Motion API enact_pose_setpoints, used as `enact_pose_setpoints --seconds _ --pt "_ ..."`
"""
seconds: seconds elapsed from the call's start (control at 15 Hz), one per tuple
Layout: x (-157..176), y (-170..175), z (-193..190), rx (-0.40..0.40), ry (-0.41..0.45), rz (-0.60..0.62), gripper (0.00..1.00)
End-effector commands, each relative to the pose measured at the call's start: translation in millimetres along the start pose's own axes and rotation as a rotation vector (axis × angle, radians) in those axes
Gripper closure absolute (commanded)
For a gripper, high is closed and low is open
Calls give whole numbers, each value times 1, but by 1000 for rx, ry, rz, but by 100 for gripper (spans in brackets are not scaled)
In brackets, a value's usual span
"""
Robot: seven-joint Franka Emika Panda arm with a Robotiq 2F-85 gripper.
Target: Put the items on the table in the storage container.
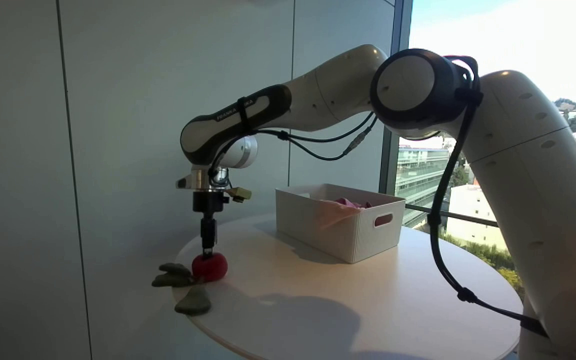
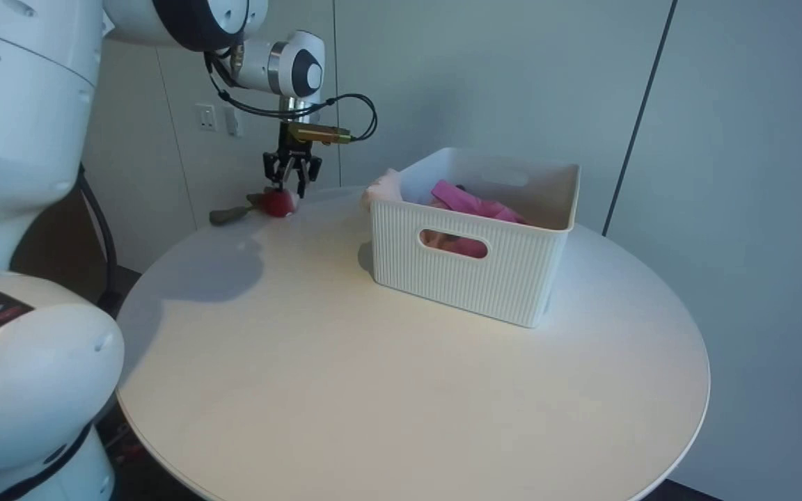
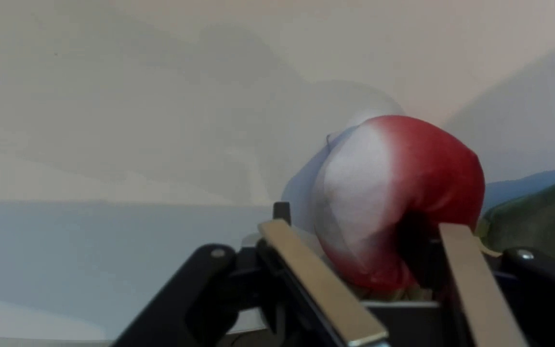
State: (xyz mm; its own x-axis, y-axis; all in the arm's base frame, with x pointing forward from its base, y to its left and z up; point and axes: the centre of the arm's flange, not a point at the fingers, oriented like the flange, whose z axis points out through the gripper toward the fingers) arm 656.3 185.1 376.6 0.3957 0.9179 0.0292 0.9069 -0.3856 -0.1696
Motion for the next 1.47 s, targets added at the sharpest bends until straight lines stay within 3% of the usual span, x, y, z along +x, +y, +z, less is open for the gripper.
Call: enact_pose_setpoints --seconds 0.0,0.2,0.73,0.93,1.4 --pt "7 17 -9 58 21 -17 72" --pt "2 21 -15 70 24 -1 94" --pt "-18 30 -44 40 60 41 95" --pt "-32 21 -82 -82 69 83 95" --pt "-100 -38 -234 -396 154 282 95"
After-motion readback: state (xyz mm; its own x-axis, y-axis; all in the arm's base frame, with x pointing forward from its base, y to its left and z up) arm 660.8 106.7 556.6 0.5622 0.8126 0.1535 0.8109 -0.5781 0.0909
